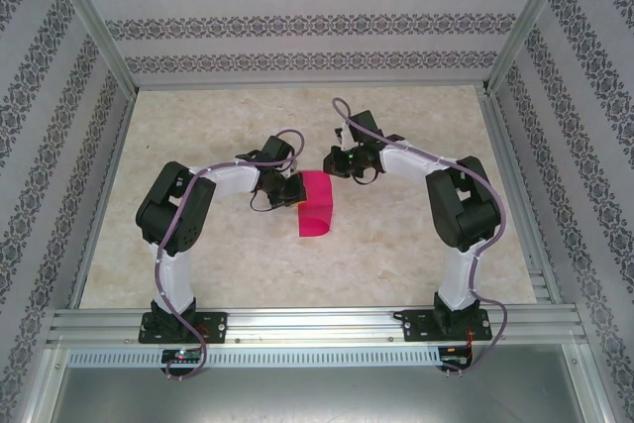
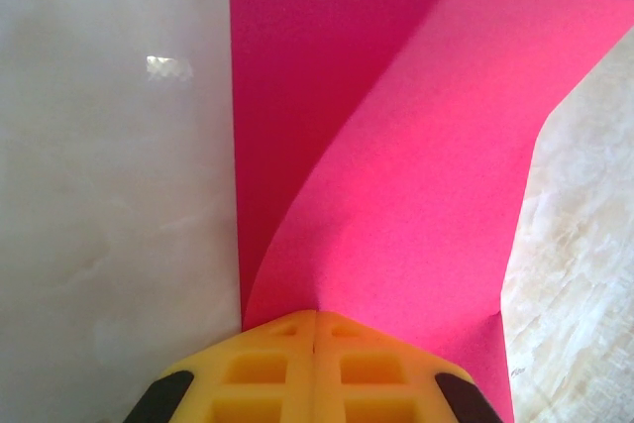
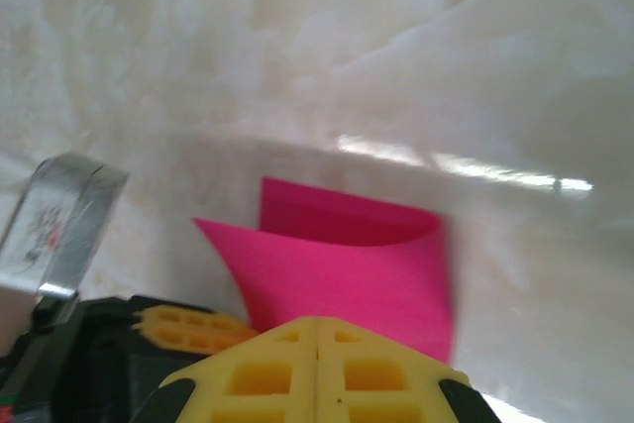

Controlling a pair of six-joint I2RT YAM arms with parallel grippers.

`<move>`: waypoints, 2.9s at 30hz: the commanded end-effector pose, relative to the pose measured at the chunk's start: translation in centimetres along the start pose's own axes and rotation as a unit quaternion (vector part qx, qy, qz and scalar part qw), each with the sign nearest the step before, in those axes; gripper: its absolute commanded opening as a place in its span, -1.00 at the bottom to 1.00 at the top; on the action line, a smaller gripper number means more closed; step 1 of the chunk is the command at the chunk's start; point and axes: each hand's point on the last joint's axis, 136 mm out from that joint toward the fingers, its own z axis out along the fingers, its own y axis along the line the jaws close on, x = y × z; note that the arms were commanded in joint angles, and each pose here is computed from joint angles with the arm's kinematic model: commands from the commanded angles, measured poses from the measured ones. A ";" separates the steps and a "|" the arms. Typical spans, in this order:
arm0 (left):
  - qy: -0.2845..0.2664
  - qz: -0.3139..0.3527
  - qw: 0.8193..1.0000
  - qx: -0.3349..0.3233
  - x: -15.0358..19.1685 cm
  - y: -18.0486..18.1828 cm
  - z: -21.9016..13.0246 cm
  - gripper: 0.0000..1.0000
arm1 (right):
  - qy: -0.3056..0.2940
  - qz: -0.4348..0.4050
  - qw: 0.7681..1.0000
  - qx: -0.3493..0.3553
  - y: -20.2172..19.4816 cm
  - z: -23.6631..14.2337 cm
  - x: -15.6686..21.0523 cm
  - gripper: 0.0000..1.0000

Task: Fold a paper plane with a square sheet of paper (pick it up from the middle)
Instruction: Fold the square sheet of paper in half at the center of the table.

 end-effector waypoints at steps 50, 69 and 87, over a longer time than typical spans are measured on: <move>0.083 -0.055 0.979 -0.178 6.7 10.5 2.7 -1.00 | 0.101 0.046 0.994 -0.016 0.9 2.1 10.2 -0.89; 0.082 -0.067 0.978 -0.181 7.0 10.9 2.9 -1.00 | 0.143 0.044 0.988 0.024 -1.9 2.3 13.4 -0.89; 0.077 -0.063 0.974 -0.204 6.9 11.7 2.6 -1.00 | 0.105 0.009 0.994 0.008 -1.6 -2.4 14.1 -0.89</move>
